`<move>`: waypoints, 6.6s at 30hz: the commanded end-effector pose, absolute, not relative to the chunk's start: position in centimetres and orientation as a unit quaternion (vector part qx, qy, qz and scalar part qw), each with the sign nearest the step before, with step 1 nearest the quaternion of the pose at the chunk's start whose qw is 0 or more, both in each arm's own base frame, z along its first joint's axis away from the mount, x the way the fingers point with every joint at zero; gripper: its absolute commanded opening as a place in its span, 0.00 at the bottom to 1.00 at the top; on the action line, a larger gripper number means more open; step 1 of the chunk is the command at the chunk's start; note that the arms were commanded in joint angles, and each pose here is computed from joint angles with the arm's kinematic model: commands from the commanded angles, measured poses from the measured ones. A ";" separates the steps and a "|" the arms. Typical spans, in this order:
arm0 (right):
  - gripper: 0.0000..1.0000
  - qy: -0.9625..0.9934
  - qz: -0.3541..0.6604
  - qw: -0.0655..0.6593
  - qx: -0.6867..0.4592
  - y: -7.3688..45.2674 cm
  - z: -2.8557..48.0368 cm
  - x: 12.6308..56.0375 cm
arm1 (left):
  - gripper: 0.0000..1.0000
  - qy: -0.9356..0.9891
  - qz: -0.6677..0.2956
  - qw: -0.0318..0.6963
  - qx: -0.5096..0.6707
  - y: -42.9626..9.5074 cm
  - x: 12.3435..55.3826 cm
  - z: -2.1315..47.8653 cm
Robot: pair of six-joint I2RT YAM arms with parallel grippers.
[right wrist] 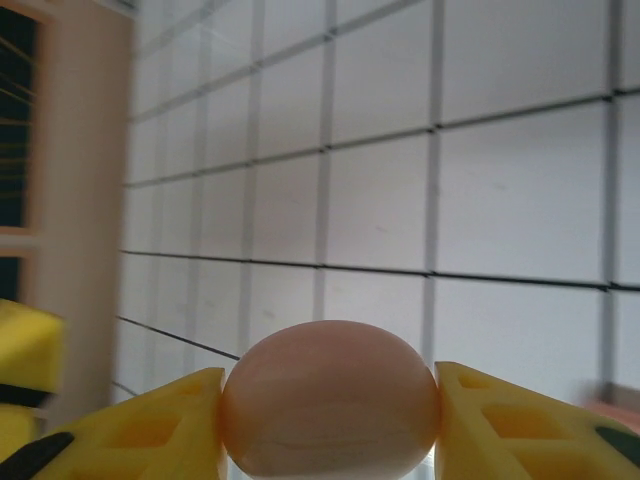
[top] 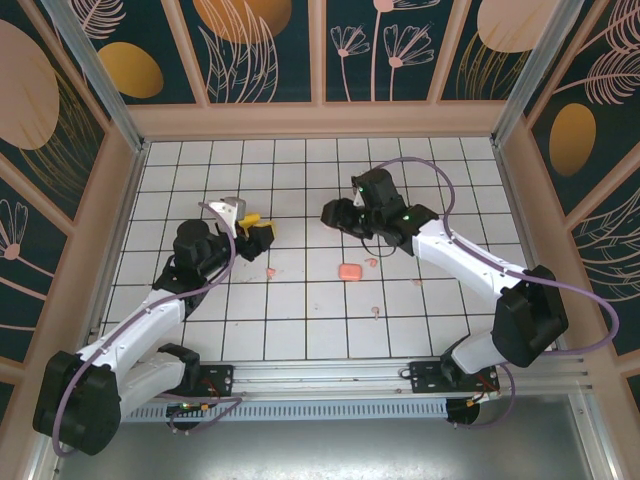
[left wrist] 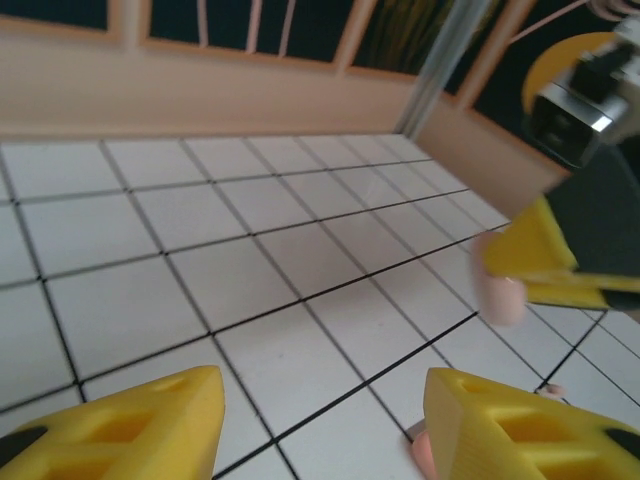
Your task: Insert wireless bluetooth earbuds into charging case
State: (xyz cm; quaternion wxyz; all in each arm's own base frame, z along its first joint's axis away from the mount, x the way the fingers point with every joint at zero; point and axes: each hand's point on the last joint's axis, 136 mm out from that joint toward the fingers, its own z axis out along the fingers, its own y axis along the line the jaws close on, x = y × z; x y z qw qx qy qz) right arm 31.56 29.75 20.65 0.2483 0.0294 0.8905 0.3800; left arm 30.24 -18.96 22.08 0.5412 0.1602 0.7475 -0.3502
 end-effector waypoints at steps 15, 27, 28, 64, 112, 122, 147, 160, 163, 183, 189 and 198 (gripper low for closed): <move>0.47 0.775 0.570 0.270 0.047 36.1 29.4 31.8 | 0.58 0.669 -0.416 0.569 0.235 -22.1 29.4 26.2; 0.47 0.775 0.585 0.238 0.029 38.7 28.8 30.5 | 0.58 0.655 -0.421 0.583 0.232 -22.5 30.1 27.9; 0.47 0.774 0.587 0.235 0.028 38.9 28.8 30.5 | 0.58 0.655 -0.421 0.584 0.232 -22.5 30.1 28.0; 0.68 0.770 0.561 0.301 -0.041 37.2 31.6 29.2 | 0.21 0.657 -0.460 0.560 0.207 -22.9 29.9 27.8; 0.59 0.546 0.399 0.515 -0.526 27.6 38.1 23.3 | 0.18 0.532 -0.508 0.542 0.408 -26.7 25.3 34.7; 0.58 0.527 0.421 0.484 -0.558 28.7 37.9 23.5 | 0.18 0.518 -0.507 0.546 0.421 -26.7 24.5 35.3; 0.51 0.499 0.458 0.422 -0.603 31.6 36.6 22.8 | 0.18 0.507 -0.514 0.542 0.430 -27.2 24.1 35.9; 0.29 0.491 0.468 0.418 -0.604 31.9 36.7 22.8 | 0.18 0.510 -0.517 0.537 0.429 -27.5 24.0 35.7; 0.23 0.492 0.466 0.419 -0.604 31.9 36.7 22.9 | 0.18 0.513 -0.516 0.535 0.428 -27.5 24.1 35.6; 0.21 0.617 0.241 0.397 -0.635 29.5 30.9 24.5 | 0.54 0.570 -0.391 0.507 0.515 -26.7 24.4 29.6; 0.21 0.610 0.229 0.379 -0.657 30.6 30.2 23.2 | 0.56 0.565 -0.393 0.492 0.533 -26.7 23.8 28.2; 0.21 0.593 0.224 0.361 -0.684 32.2 29.8 22.3 | 0.53 0.565 -0.410 0.474 0.536 -26.9 23.3 27.7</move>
